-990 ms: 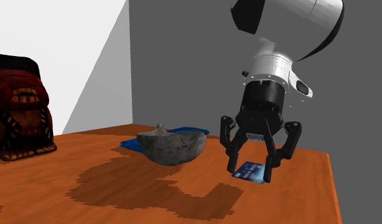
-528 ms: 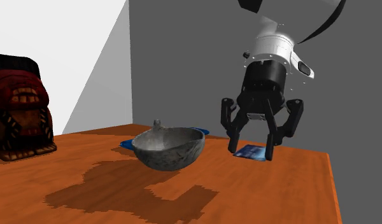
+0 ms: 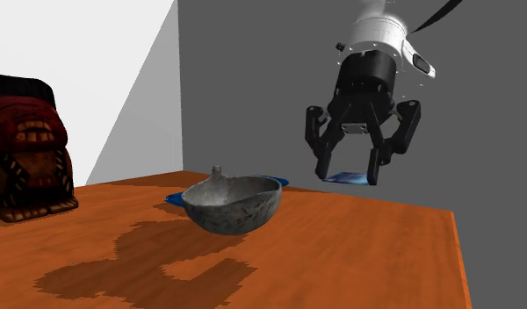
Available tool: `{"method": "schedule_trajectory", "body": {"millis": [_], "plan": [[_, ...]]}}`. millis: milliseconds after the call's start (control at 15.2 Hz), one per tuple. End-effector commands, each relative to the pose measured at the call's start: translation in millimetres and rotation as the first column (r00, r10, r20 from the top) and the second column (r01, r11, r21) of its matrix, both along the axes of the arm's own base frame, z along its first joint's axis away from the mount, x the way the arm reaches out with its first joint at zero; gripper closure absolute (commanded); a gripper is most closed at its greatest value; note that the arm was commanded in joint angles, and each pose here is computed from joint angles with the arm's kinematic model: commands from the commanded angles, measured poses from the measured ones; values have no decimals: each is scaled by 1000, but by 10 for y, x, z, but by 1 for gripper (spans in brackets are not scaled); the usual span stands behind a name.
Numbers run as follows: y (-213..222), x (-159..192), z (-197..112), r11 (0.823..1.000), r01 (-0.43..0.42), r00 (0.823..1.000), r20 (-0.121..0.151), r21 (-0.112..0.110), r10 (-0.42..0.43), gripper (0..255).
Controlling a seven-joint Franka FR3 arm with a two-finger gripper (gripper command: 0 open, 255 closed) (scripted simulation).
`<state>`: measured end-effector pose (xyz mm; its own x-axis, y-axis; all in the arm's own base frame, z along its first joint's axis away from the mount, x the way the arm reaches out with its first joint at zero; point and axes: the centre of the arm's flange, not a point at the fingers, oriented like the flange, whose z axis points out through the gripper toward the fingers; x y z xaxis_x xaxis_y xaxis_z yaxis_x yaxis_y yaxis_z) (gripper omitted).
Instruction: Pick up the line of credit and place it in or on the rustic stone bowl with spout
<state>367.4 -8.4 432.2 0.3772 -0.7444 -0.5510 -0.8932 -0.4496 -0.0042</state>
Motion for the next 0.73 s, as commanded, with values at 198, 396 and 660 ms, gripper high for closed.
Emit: {"method": "schedule_trajectory", "body": {"millis": [198,396,660], "plan": [[12,-9,275,1000,0,1000,0,0,0,255],[12,-9,434,1000,0,1000,0,0,0,255],[65,111,572,1000,0,1000,0,0,0,255]]}}
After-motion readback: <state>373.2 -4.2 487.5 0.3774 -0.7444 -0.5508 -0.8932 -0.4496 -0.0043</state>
